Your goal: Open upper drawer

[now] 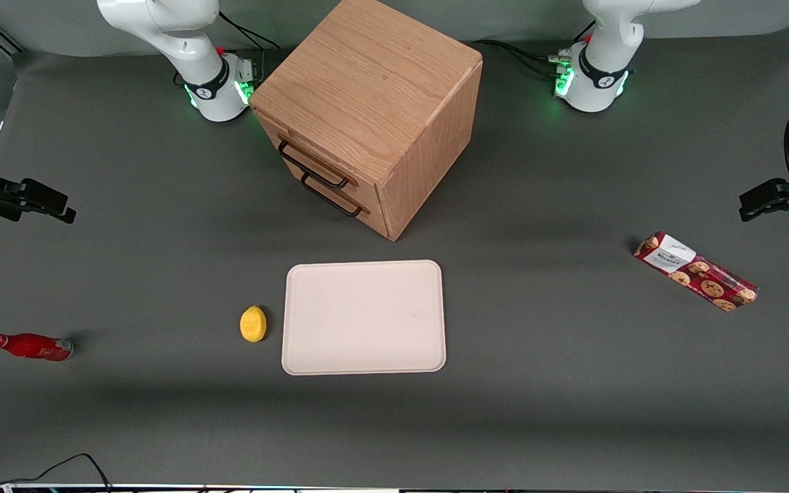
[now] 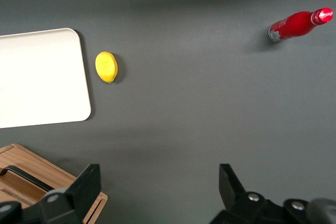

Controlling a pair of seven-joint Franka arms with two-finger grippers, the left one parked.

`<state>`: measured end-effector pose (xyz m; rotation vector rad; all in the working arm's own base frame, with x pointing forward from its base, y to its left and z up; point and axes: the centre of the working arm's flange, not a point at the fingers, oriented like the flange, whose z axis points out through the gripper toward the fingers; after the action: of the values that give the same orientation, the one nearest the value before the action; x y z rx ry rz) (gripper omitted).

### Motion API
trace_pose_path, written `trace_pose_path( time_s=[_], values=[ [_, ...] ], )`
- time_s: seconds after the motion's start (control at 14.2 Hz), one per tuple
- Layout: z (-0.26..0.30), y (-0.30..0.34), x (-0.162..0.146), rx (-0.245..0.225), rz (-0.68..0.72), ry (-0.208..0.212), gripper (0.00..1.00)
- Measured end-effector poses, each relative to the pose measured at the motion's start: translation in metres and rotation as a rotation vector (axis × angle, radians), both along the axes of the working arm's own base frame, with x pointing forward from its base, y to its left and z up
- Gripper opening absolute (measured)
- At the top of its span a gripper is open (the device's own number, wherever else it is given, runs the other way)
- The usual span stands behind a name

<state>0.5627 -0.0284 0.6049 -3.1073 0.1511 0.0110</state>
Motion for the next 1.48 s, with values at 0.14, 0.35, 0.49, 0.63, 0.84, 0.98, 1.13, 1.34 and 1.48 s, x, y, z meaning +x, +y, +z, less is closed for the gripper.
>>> trace_pose_path(
  time_s=[0.14, 0.35, 0.49, 0.63, 0.84, 0.98, 1.13, 1.34, 1.48],
  values=[
    [0.000, 0.000, 0.000, 0.000, 0.000, 0.000, 1.00],
    [0.000, 0.000, 0.000, 0.000, 0.000, 0.000, 1.00],
    [0.000, 0.000, 0.000, 0.000, 0.000, 0.000, 1.00],
    [0.000, 0.000, 0.000, 0.000, 0.000, 0.000, 1.00],
    [0.000, 0.001, 0.000, 0.000, 0.002, 0.000, 1.00],
    [0.000, 0.008, 0.000, 0.001, 0.014, 0.000, 1.00],
    [0.000, 0.021, 0.001, 0.004, 0.037, 0.000, 1.00],
    [0.000, 0.057, 0.000, 0.006, 0.099, 0.000, 1.00],
    [-0.001, 0.089, -0.004, 0.006, 0.157, 0.015, 1.00]
  ],
)
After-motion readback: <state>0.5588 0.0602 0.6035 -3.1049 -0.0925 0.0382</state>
